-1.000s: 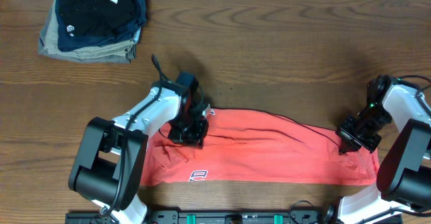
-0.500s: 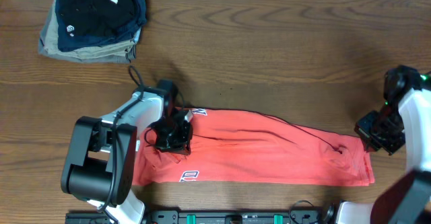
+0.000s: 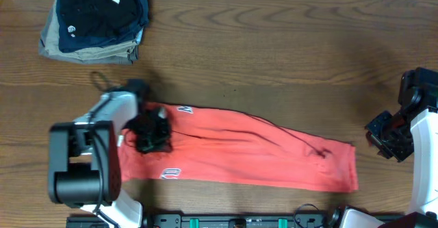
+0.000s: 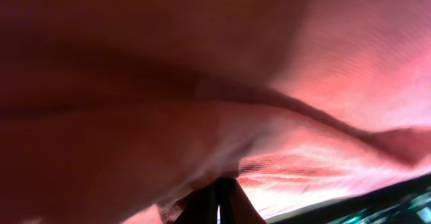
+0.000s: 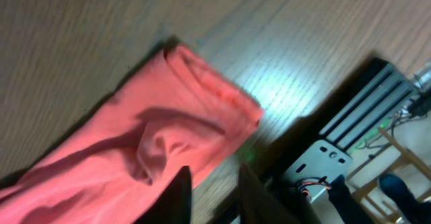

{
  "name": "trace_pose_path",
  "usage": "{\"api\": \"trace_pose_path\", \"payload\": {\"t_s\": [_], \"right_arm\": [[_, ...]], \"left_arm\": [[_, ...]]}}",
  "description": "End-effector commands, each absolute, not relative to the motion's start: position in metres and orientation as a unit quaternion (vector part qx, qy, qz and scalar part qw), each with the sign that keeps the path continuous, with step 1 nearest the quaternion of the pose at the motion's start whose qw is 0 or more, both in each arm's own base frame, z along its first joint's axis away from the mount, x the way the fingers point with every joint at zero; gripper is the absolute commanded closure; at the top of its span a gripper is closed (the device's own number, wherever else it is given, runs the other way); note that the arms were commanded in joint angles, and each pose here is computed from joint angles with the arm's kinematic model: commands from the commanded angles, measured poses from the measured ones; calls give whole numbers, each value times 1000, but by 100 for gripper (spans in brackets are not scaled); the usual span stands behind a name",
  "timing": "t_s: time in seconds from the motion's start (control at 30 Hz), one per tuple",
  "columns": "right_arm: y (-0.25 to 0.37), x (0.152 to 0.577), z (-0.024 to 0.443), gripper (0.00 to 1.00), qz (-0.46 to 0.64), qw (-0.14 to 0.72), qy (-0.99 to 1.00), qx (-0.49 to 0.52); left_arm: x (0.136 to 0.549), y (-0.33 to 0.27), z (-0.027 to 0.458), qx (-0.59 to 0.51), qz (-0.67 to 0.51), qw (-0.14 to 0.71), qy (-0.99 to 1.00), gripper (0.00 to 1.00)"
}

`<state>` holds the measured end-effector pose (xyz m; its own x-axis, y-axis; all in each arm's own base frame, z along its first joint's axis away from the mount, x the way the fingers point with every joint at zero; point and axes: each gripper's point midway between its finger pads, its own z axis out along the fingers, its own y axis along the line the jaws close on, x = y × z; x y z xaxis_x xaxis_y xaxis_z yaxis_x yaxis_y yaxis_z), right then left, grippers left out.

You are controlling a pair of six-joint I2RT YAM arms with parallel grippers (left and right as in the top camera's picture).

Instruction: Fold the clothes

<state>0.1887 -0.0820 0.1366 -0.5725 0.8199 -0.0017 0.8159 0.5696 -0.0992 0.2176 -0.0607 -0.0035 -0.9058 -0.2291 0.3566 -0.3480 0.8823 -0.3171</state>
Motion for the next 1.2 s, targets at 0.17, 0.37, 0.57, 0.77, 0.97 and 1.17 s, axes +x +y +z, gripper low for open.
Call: {"api": "trace_pose_path", "payload": {"t_s": [0.17,0.37,0.57,0.77,0.97,1.17], "right_arm": [[-40,218,135,26,-31,1,-933,-360],[-2,235,125,18,-45,-18,-957,-287],[41,236,105,20,-74,-16,-973,-218],[67,225,72,25,-90,-8,-983,-162],[107,211,49,30,-172,9,-979,-110],[105,194,35,34,-161,33,-979,-124]], "left_arm": [[230,29,-6,273,130,124,-945,94],[239,28,24,256,164,108,-947,94],[252,1,62,204,222,44,-953,94],[252,-33,81,118,217,17,-969,94],[250,-74,75,40,215,31,-975,93],[247,-113,64,-10,212,44,-976,84]]}}
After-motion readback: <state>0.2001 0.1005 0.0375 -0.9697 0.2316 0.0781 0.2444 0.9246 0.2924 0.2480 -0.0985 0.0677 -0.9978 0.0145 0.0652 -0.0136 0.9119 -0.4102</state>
